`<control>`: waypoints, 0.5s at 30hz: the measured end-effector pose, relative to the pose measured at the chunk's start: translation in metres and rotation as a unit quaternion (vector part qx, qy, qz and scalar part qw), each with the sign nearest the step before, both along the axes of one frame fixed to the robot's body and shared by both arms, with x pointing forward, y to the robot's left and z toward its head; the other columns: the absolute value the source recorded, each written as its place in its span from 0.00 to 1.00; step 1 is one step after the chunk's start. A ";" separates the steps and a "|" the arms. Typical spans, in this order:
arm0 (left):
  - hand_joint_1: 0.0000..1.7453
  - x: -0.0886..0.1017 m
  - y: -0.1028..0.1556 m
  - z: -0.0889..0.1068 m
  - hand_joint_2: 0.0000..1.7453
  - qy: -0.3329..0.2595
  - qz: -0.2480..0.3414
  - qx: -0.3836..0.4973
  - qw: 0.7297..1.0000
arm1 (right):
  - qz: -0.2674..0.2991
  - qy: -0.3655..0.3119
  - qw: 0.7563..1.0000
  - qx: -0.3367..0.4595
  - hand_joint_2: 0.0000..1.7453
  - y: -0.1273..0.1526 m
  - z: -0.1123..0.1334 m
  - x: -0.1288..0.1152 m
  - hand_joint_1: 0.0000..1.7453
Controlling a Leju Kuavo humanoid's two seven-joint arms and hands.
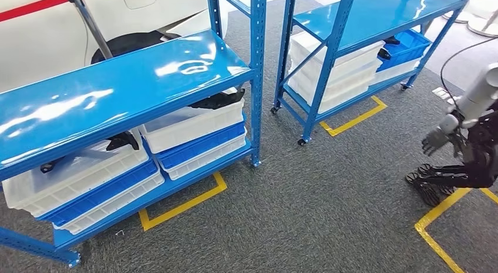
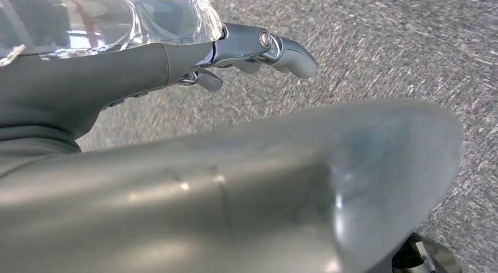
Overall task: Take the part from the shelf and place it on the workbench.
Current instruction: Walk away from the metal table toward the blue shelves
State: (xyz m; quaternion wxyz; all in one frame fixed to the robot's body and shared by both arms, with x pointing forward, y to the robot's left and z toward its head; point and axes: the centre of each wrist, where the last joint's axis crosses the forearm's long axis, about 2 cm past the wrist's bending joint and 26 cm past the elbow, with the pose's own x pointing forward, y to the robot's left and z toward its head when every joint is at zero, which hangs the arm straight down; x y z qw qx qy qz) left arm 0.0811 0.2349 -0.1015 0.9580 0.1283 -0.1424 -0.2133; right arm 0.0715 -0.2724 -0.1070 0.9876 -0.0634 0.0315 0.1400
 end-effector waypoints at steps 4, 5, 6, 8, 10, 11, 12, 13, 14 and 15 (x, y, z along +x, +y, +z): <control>0.00 -0.001 0.000 0.000 0.00 0.001 0.000 0.002 1.000 | 0.000 -0.001 1.000 0.000 0.00 0.000 0.000 0.001 0.00; 0.00 -0.002 0.000 0.000 0.00 0.002 0.000 0.002 1.000 | 0.000 -0.001 1.000 0.000 0.00 0.001 0.000 0.002 0.00; 0.00 -0.002 0.001 0.000 0.00 0.003 0.000 0.003 1.000 | 0.000 -0.001 1.000 0.001 0.00 0.001 0.000 0.002 0.00; 0.00 0.000 0.001 0.000 0.00 0.001 0.001 0.003 1.000 | 0.000 0.000 1.000 0.000 0.00 0.001 0.000 0.001 0.00; 0.00 -0.001 0.001 0.000 0.00 0.002 0.001 0.003 1.000 | 0.000 0.001 1.000 0.000 0.00 0.000 0.000 0.000 0.00; 0.00 -0.002 0.001 0.000 0.00 0.003 0.001 0.003 1.000 | 0.000 0.001 1.000 0.000 0.00 0.001 0.000 -0.001 0.00; 0.00 -0.003 0.001 -0.001 0.00 0.003 0.001 0.003 1.000 | 0.000 0.001 1.000 0.000 0.00 0.001 0.000 0.000 0.00; 0.00 -0.003 0.001 -0.001 0.00 0.004 0.001 0.003 1.000 | 0.000 0.001 1.000 0.000 0.00 0.001 0.000 0.000 0.00; 0.00 -0.003 0.001 -0.001 0.00 0.003 0.001 0.003 1.000 | 0.000 0.001 1.000 0.000 0.00 0.001 0.000 0.000 0.00; 0.00 -0.001 0.001 0.000 0.00 0.002 0.001 0.003 1.000 | 0.000 0.001 1.000 0.000 0.00 0.001 0.000 0.000 0.00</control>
